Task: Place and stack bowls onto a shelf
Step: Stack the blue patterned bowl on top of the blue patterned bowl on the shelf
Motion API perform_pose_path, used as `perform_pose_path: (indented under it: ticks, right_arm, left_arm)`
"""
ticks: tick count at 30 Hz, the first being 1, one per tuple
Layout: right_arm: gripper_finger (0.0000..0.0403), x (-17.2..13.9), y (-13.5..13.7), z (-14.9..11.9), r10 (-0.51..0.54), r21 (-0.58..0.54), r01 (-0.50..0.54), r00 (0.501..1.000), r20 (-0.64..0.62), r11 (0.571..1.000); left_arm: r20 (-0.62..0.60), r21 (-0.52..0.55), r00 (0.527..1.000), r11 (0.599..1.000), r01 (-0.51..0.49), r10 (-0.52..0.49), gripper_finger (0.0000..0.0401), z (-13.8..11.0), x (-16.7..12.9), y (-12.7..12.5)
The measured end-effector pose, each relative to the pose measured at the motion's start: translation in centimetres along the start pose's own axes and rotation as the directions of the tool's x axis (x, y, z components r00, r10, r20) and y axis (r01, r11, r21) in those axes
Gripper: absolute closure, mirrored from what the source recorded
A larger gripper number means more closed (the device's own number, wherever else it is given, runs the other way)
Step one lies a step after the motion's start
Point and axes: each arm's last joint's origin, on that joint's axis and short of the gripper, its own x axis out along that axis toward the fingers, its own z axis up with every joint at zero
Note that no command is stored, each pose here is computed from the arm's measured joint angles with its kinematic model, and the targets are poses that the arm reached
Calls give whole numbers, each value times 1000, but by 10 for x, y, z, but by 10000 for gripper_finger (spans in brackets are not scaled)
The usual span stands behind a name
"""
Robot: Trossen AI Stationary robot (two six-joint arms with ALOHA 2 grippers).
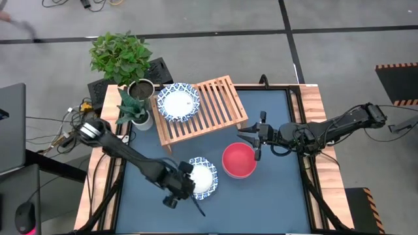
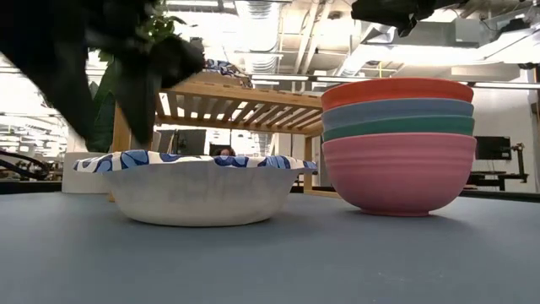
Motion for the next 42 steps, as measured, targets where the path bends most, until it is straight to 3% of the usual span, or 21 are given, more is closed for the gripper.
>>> perform_pose_path:
  ticks: [4,11,15,21,28,34,42]
  right_arm:
    - [284,0,0,0,0,-2,0,1000,-5,1000]
    - [284,0,0,-1,0,-3,0,1000,-7,1000]
    - [284,0,0,-1,1,16,0,1000,-14,1000]
    - [284,0,0,-4,2,37,0,999,-41,999]
    - [284,0,0,-5,2,38,0,999,-48,999]
    - [284,0,0,-5,0,37,1,999,-46,999]
    - [284,0,0,-5,0,35,2,999,-46,999]
  left_arm:
    - [-57,6,998,1000,25,-24,221,-3,23,-3]
    - [-51,12,998,999,36,-35,229,-2,21,-1]
    - [-58,39,998,999,35,-33,272,-3,21,-1]
    - [-59,76,998,997,32,-27,380,-3,22,0]
    - [-69,65,997,997,41,-37,398,0,18,1]
    - [8,61,991,989,135,-136,400,22,-15,-8]
    - [224,84,960,985,150,-165,401,57,-98,-10]
